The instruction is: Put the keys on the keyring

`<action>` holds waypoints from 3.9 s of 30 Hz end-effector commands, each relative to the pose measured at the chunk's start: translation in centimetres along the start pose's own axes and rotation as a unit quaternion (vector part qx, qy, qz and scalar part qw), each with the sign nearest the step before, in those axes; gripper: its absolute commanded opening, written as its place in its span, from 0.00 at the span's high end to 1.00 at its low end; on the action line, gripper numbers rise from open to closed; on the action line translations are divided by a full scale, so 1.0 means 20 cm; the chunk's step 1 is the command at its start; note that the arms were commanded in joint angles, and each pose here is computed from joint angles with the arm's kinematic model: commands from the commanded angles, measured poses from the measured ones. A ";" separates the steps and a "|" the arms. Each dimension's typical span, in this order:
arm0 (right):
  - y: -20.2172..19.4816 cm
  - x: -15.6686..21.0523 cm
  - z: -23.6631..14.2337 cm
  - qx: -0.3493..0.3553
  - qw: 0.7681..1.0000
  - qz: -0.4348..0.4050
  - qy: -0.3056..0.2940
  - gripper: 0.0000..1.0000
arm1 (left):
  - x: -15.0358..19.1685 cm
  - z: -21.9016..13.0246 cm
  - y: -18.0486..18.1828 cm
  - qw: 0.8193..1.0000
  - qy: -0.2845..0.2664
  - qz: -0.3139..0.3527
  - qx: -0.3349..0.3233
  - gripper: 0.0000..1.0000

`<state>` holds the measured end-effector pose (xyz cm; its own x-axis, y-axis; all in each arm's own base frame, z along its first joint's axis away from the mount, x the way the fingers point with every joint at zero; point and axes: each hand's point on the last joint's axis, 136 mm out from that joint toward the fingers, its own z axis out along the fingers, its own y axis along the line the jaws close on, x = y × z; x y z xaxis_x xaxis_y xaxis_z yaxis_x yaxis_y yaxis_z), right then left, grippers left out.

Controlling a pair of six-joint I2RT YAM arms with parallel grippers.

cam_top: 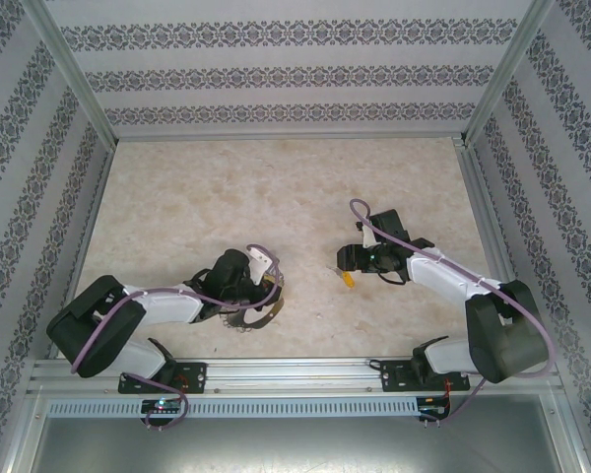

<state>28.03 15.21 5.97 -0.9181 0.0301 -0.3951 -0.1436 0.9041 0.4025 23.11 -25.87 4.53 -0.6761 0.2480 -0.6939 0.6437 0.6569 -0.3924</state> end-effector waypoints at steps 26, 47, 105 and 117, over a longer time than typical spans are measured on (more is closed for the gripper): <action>0.00 -0.04 0.00 -0.002 1.000 0.001 -0.010 0.35 | -0.06 0.07 0.00 0.999 -0.008 0.030 -0.014 0.80; 0.00 -0.04 -0.01 -0.001 1.000 0.001 -0.009 0.35 | -0.04 0.11 0.01 0.999 0.002 0.035 -0.014 1.00; -0.04 -0.02 0.02 0.016 1.000 -0.006 0.012 0.36 | 0.02 0.12 0.03 0.992 0.074 0.101 -0.025 0.82; -0.04 -0.02 0.03 0.015 1.000 -0.004 0.015 0.36 | 0.01 0.14 0.03 0.992 0.070 0.103 -0.020 1.00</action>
<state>28.66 15.08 5.75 -0.9254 0.0125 -0.3787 -0.1440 0.9128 0.3821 24.13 -26.70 2.17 -0.5967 0.4654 -0.6537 0.7439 0.6263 -0.2331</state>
